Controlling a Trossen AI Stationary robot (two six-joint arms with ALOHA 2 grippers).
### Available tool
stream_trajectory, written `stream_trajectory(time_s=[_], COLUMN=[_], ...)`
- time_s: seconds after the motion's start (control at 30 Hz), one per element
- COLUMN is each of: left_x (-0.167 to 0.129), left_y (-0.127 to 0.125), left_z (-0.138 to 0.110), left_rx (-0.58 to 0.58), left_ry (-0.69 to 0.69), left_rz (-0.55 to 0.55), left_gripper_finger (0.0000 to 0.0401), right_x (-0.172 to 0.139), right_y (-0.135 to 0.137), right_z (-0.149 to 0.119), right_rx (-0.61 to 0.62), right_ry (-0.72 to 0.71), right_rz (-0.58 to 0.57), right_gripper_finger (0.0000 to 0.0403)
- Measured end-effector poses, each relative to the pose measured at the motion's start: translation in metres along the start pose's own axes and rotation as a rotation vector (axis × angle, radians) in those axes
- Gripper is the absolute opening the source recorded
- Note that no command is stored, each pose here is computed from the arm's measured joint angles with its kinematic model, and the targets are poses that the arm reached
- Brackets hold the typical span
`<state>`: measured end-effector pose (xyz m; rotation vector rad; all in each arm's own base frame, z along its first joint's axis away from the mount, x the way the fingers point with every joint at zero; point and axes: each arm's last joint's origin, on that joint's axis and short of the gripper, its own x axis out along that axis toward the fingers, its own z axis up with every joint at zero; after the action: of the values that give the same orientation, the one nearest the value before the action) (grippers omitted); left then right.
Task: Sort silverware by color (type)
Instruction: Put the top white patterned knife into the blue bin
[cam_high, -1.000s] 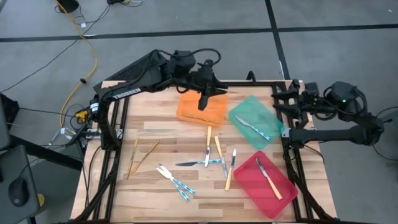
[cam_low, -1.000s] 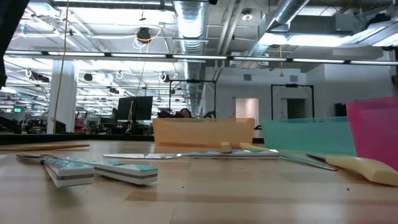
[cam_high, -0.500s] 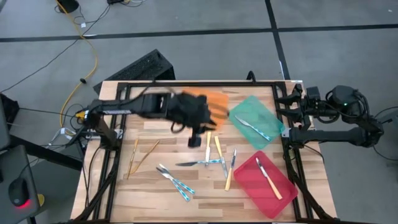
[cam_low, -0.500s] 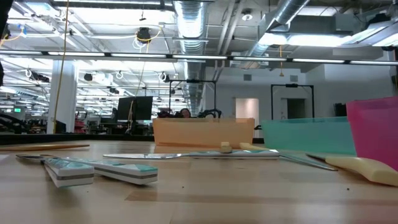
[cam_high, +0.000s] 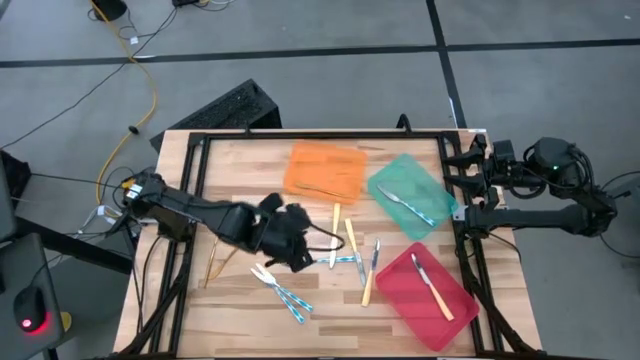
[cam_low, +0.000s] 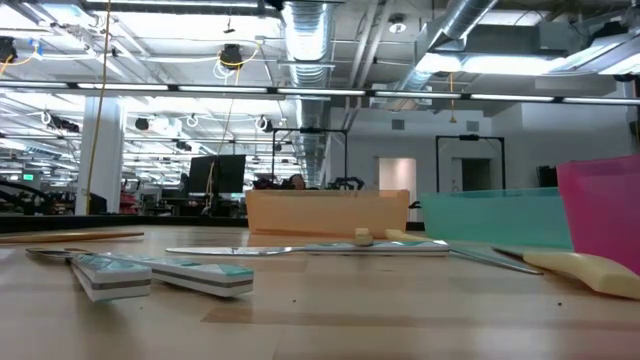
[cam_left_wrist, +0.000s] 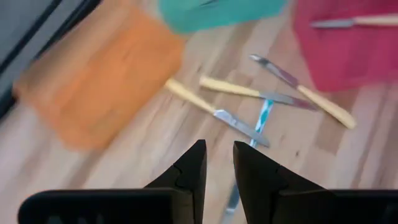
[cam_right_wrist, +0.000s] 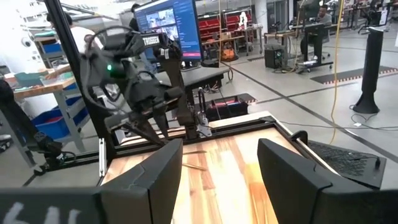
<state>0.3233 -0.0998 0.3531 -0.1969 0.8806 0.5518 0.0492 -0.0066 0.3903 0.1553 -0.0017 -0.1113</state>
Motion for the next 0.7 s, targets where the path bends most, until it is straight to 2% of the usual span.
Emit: stream_trajectory(time_s=[0.07,0.17,0.37,0.5,0.7], left_x=[0.000,-0.001,-0.003,0.017,0.052], left_y=[0.006,0.023,0.062,0.081,0.082], left_z=[-0.011,-0.026,-0.056,-0.085,-0.117], left_rx=[-0.070,-0.166,-0.342,-0.464,-0.472], left_ry=[0.029,0.069,-0.026,0.032,0.114], left_rz=[0.032,0.012,-0.122,-0.175,-0.183], left_gripper_finger=[0.0066,0.0066,0.0066,0.0066,0.0074], right_x=[0.000,0.000,0.000,0.000,0.000], right_y=[0.000,0.000,0.000,0.000,0.000], right_z=[0.000,0.000,0.000,0.000,0.000], right_rx=[-0.006,-0.023,-0.033,-0.032,-0.032], right_ry=[-0.003,-0.002,-0.002,-0.003,-0.003], right_rz=[0.000,-0.001,-0.001,-0.001,-0.001], right_gripper_finger=[0.0230,0.0230,0.0230,0.0230,0.0230])
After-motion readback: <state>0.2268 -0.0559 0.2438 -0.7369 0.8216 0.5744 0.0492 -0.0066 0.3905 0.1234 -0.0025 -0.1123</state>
